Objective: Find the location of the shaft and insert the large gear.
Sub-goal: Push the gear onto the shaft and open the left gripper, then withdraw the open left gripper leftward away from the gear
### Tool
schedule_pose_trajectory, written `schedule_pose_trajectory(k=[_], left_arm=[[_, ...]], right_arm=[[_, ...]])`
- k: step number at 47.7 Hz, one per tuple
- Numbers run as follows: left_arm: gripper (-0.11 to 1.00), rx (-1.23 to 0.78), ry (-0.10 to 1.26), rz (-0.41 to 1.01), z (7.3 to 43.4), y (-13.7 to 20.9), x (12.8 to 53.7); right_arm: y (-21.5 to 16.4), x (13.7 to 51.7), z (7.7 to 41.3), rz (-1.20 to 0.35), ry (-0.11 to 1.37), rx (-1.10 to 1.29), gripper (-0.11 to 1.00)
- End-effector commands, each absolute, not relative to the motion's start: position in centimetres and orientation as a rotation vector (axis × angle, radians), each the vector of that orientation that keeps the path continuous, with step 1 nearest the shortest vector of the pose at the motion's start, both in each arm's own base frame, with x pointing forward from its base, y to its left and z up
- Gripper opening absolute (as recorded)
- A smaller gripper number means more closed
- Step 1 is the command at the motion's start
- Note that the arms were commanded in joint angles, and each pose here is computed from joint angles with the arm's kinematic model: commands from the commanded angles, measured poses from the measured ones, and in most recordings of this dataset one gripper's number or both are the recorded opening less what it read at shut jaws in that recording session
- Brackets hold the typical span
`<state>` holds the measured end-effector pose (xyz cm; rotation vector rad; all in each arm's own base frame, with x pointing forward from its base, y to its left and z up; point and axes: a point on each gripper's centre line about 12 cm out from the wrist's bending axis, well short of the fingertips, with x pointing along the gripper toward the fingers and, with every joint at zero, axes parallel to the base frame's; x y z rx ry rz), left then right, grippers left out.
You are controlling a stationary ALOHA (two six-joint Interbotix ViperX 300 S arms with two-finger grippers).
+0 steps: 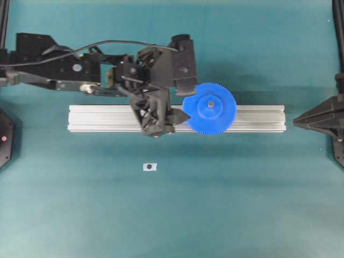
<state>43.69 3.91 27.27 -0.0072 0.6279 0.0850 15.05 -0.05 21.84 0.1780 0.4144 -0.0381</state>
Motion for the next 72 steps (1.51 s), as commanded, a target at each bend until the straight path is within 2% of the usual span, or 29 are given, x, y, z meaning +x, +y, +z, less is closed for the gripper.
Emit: schedule_pose_trajectory(k=[1,33,72], left_arm=[[0.9,0.001,0.568,0.081,29.6,3.6,42.9],[0.9,-0.001,0.57,0.08,29.8,3.3,39.1],[0.9,-0.035,0.433,0.081,29.5,2.7,35.6]], right_arm=[[-0.1,15.2,22.4,-0.04,0.397,0.184,0.07],[-0.1,15.1,22.3,-0.04,0.394,0.184,0.07],[-0.1,15.1,22.3,-0.04,0.394,0.186,0.07]])
